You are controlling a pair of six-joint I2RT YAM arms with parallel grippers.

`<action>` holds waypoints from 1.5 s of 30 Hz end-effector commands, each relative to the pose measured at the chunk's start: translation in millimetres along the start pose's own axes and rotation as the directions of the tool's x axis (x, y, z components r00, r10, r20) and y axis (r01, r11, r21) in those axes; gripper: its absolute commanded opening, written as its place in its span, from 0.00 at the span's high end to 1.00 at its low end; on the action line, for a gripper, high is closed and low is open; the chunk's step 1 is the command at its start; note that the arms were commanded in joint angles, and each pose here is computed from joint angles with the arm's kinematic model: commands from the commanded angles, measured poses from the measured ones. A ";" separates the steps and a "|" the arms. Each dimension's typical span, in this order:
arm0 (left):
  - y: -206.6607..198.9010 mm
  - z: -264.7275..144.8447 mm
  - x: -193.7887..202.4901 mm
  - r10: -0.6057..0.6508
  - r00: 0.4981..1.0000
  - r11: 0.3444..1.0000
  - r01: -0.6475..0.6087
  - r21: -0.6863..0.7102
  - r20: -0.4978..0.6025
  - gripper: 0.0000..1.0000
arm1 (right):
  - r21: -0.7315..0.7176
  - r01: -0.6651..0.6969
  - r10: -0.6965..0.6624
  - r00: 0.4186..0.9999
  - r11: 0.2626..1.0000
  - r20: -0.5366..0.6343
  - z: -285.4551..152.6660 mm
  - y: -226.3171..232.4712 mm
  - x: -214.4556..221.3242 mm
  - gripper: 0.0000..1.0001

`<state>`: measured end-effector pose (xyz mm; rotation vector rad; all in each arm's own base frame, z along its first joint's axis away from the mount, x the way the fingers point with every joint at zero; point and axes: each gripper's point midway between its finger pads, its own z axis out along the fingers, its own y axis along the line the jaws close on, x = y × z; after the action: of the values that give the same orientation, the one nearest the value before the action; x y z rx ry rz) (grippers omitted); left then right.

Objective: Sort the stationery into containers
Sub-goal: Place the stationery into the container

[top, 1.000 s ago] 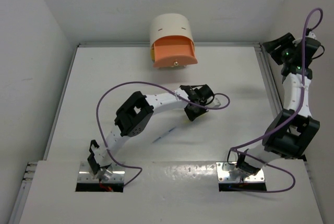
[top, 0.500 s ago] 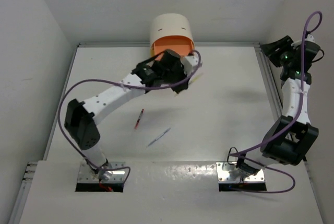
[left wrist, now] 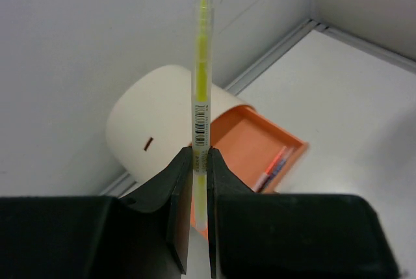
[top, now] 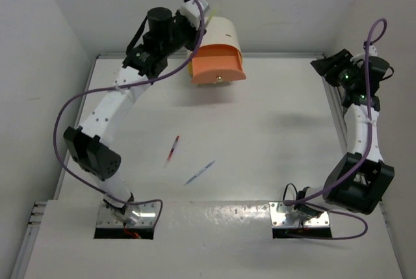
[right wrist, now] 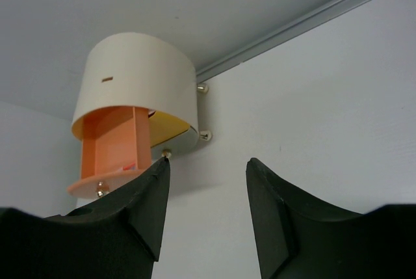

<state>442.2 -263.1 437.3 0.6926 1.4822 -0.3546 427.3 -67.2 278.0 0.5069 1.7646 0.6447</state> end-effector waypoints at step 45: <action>70.6 40.0 6.7 0.028 0.997 1.000 -0.027 -0.003 0.078 0.43 | -0.273 0.502 -0.542 0.835 0.821 -0.094 -6.9 91.2 52.9 0.49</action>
<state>534.6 -268.4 290.0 0.9235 1.6684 -0.3590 408.4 17.4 274.3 0.0267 1.9150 0.6043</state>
